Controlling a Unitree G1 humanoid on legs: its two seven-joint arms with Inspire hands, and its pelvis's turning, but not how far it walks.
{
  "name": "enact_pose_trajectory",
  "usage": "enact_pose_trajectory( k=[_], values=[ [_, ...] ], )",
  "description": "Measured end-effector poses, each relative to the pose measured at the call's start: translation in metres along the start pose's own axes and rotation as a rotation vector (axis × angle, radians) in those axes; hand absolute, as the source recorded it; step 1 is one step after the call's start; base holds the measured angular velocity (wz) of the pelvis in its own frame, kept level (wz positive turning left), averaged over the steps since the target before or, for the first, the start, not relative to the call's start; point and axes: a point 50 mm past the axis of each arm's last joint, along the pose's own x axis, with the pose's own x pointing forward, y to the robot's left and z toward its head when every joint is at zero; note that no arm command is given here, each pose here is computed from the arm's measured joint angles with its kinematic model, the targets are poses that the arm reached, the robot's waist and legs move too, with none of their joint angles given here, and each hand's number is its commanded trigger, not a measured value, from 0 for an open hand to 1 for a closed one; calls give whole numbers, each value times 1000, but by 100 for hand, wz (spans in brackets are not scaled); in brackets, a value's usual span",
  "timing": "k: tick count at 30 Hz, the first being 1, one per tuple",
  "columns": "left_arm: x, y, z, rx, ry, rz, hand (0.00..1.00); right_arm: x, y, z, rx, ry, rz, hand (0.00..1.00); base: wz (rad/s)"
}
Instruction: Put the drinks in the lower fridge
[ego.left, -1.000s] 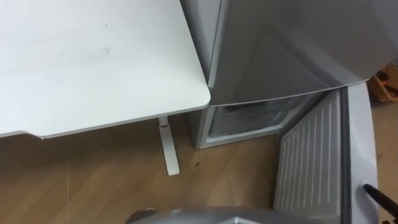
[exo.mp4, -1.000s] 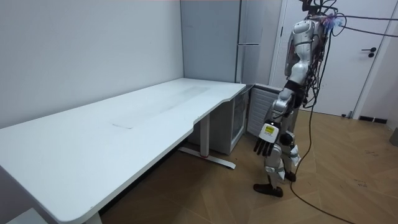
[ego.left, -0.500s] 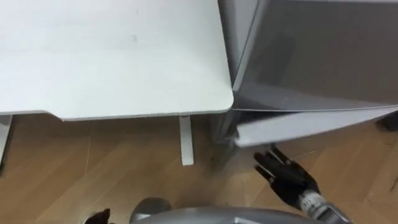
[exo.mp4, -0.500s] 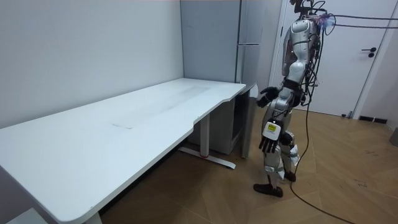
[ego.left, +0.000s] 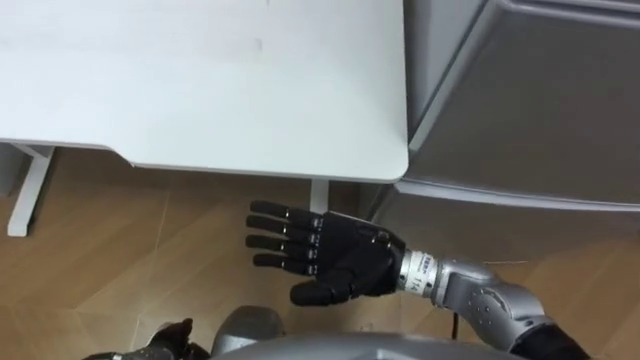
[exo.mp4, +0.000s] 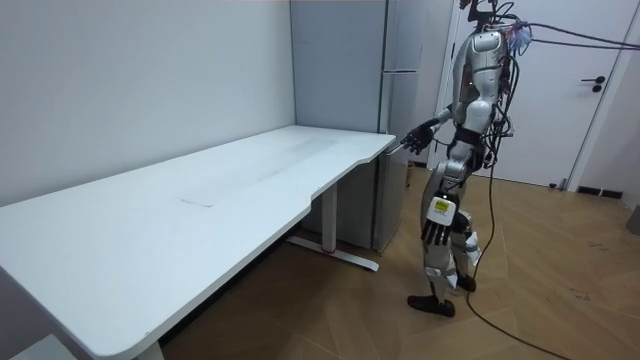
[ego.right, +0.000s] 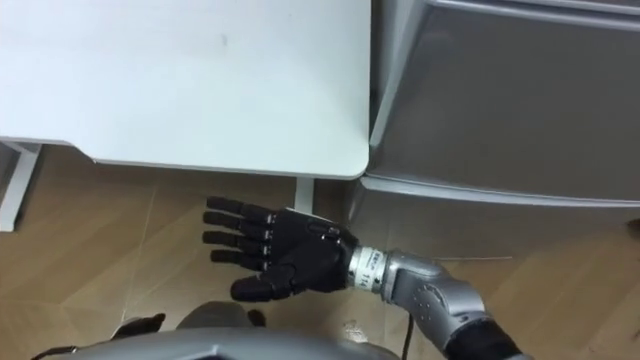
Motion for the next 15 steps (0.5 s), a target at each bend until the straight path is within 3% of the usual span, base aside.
enact_pose_trajectory(
  k=[6,9,15],
  values=[
    [-1,-1,-12,-48,33,17,0,-11,-5,-18,2,116,-43,0,0],
    [-2,0,-20,-67,47,31,0,-32,-17,-38,54,178,-163,0,2],
    [-5,3,-35,-130,77,51,0,-109,-43,-91,221,307,-635,0,6]
  ],
)
